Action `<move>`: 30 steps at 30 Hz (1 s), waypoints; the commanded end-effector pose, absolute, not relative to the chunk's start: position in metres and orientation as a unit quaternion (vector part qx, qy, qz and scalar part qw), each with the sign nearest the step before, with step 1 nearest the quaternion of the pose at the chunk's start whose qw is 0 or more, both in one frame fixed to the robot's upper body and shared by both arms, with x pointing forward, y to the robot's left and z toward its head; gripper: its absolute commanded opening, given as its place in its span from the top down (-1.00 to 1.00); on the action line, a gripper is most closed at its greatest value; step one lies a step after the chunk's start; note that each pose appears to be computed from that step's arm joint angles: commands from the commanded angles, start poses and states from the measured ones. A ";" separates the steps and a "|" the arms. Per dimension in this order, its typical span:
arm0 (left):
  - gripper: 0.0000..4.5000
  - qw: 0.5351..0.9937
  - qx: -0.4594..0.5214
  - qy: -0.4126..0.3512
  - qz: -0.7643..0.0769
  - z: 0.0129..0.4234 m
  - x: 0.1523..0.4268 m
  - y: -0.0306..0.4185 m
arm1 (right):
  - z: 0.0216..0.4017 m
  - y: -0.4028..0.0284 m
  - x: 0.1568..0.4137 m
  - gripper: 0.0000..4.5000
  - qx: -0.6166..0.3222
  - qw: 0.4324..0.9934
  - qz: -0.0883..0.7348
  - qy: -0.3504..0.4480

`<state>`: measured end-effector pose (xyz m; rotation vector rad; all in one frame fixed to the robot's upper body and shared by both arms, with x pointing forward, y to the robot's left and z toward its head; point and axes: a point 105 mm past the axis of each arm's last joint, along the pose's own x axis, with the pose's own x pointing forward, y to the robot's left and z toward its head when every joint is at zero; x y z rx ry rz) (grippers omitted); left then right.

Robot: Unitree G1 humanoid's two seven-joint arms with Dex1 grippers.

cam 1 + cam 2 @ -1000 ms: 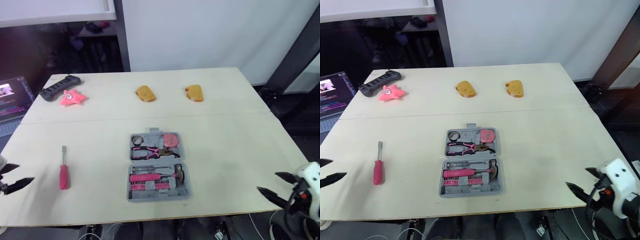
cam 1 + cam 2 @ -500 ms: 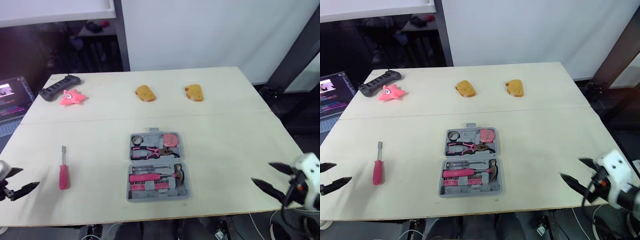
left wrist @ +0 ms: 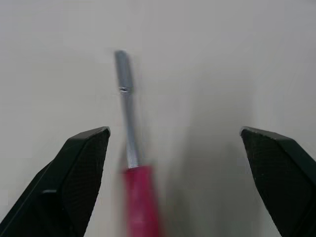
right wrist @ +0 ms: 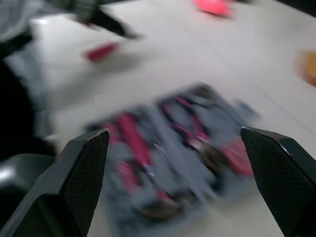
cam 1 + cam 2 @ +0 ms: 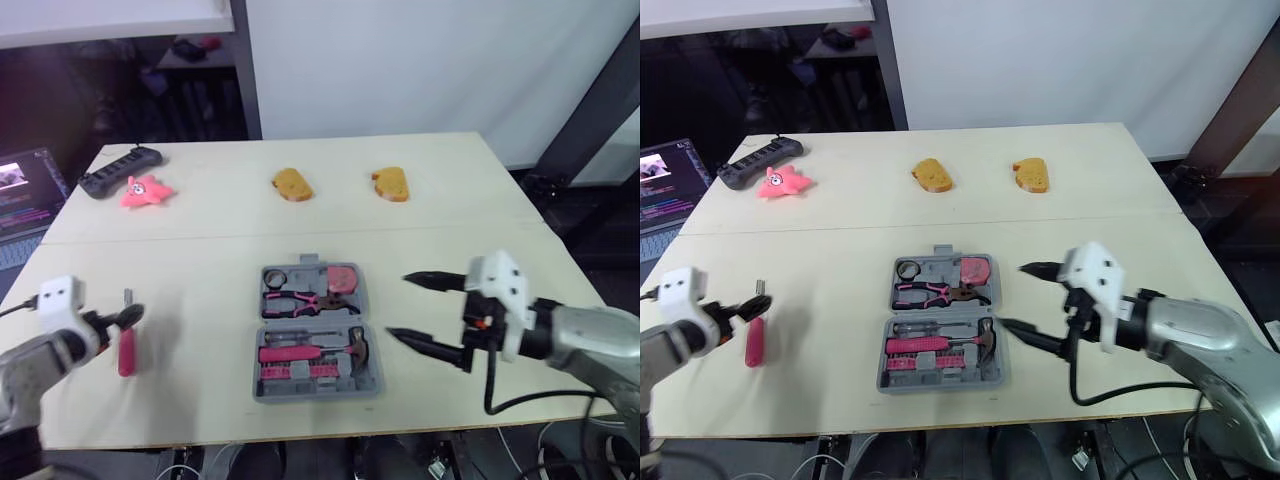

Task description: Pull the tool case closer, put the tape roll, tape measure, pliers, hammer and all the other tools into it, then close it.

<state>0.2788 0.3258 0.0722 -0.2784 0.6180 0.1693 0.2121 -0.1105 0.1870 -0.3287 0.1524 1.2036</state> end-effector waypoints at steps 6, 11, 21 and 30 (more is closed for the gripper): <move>-0.96 0.915 -0.089 0.357 0.166 0.056 0.255 0.341 | 0.181 -0.108 0.210 -1.00 -0.168 0.794 0.577 0.091; -0.96 0.911 -0.082 0.368 0.166 0.052 0.251 0.343 | 0.177 -0.108 0.210 -1.00 -0.166 0.795 0.575 0.098; -0.96 0.912 -0.084 0.376 0.143 0.046 0.267 0.336 | 0.173 -0.109 0.212 -1.00 -0.167 0.800 0.567 0.106; -0.74 0.906 -0.077 0.392 0.138 0.038 0.264 0.334 | 0.173 -0.109 0.212 -1.00 -0.168 0.803 0.562 0.108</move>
